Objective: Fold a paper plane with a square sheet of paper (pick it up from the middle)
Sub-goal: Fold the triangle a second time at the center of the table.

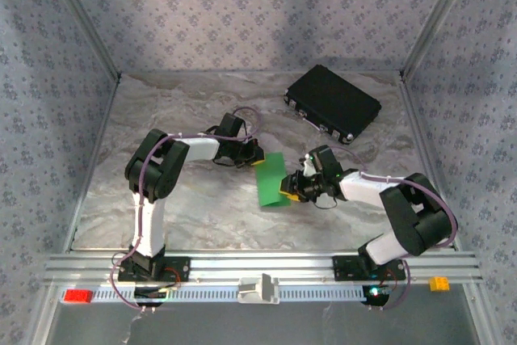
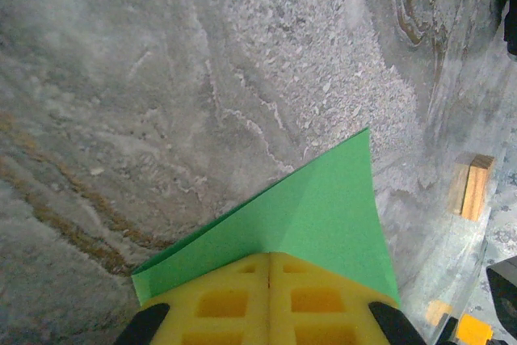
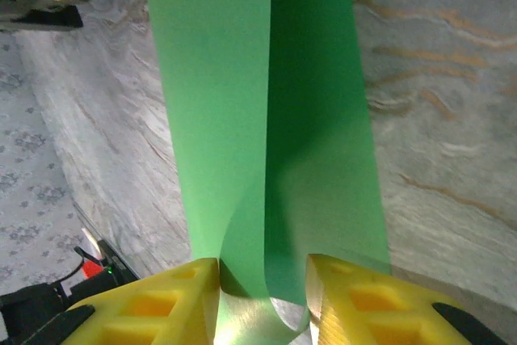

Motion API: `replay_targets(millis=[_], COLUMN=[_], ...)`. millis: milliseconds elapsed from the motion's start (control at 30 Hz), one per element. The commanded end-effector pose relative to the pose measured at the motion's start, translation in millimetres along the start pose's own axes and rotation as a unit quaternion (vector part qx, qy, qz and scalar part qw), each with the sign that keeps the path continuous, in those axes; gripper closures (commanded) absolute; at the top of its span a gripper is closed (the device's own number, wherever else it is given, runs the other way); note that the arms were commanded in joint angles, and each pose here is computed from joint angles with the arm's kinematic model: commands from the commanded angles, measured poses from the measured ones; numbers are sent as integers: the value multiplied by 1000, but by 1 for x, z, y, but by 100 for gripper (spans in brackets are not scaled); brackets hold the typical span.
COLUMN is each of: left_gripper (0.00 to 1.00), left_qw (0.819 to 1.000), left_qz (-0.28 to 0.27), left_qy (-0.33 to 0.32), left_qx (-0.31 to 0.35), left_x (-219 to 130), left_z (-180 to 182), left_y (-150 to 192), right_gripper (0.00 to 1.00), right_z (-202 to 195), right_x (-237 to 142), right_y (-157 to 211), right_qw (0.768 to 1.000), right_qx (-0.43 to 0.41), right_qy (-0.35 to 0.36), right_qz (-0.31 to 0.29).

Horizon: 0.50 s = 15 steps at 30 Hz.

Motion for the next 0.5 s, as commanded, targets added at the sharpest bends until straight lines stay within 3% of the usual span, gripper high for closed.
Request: replay_targets(millis=[0, 467], left_gripper=[95, 95], left_qw=[999, 999], left_qz=[36, 40], left_qy=[-23, -21], left_qx=[-17, -16], left_x=[12, 11], left_z=[18, 16], left_y=[12, 13], right_gripper=[63, 60], right_z=[3, 5], right_x=[3, 10], right_y=[-6, -32], right_qw=[1000, 996], right_qx=[0, -9], right_qy=[-24, -82], right_qz=[3, 19])
Point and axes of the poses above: each hand's point on the last joint's axis, 136 mm out from that joint toward the fingers, its own x axis out along the fingers, its own z axis along the line the jaws close on, y = z × x, the point moved 10 cm from there along -x, back along the fingers, and after that the axes turned 12 degrees about x, right-handed, at the moved point
